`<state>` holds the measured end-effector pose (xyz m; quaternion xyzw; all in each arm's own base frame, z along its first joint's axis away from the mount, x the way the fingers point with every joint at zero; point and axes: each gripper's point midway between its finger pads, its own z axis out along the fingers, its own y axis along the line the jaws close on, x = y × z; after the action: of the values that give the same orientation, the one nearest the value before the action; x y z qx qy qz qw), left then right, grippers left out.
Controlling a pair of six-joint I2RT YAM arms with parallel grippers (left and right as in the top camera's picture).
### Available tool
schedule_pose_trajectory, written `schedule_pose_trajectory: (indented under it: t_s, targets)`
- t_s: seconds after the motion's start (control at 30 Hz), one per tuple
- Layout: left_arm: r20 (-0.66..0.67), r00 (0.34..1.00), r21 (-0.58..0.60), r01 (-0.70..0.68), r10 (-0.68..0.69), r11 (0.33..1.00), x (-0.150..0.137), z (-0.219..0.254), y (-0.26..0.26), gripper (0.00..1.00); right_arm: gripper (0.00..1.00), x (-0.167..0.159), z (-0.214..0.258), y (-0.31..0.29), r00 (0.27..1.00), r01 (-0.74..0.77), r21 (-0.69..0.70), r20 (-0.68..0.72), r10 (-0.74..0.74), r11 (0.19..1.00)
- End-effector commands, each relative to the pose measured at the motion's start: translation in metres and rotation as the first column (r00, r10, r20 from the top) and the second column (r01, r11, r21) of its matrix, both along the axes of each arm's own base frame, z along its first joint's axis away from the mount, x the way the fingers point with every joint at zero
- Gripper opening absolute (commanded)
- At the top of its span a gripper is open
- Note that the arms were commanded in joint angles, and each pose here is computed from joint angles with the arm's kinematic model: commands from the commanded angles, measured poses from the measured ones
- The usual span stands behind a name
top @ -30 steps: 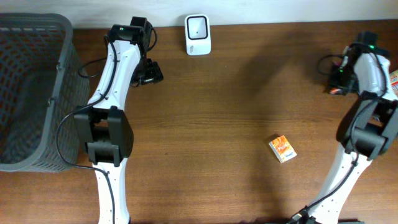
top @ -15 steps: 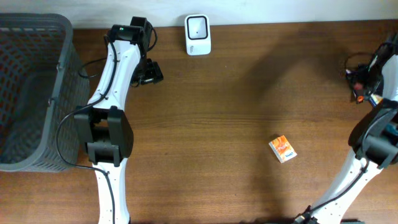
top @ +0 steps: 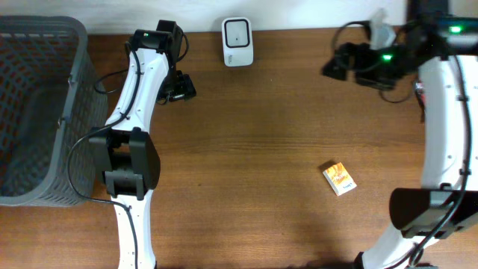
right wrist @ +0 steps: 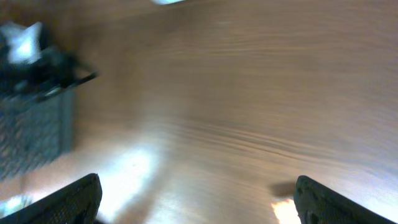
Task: Scan the item barcode
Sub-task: 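Swing the right gripper back toward the centre of the table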
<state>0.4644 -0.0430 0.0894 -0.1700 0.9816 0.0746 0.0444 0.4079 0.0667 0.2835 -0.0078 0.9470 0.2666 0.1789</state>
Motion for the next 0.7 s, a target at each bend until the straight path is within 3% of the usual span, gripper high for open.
schedule_pose_trajectory:
  t_s: [0.0,0.07,0.1,0.23,0.33,0.43,0.67]
  targets:
    - [0.01,1.0,0.009,-0.009,0.009,1.0,0.003,0.001,0.001,0.99,0.98,-0.014,0.048,0.079,0.971,-0.224,0.236,0.138,0.195,0.946]
    - [0.01,1.0,0.009,-0.009,0.009,1.0,0.003,0.001,0.001,0.99,0.98,-0.021,0.083,0.129,0.901,-0.413,0.356,0.294,0.319,0.838]
    - [0.01,1.0,0.009,-0.009,0.009,1.0,0.003,0.001,0.001,0.99,0.98,-0.019,0.094,0.144,0.888,-0.437,0.381,0.33,0.321,0.815]
    - [0.01,1.0,0.009,-0.009,0.009,1.0,0.003,0.001,0.001,0.99,0.98,0.008,0.117,0.168,0.93,-0.325,0.462,0.313,0.191,0.825]
    - [0.01,1.0,0.009,-0.009,0.009,1.0,0.003,0.001,0.001,0.99,0.98,0.007,0.127,0.188,0.938,-0.311,0.506,0.298,0.175,0.805]
    - [0.01,1.0,0.009,-0.009,0.009,1.0,0.003,0.001,0.001,0.99,0.99,0.011,0.126,0.206,0.927,-0.322,0.478,0.334,0.17,0.818]
    - [0.01,1.0,0.009,-0.011,0.011,1.0,0.003,0.001,0.002,0.99,0.98,0.026,0.098,0.241,0.957,-0.149,0.394,0.289,0.031,0.907]
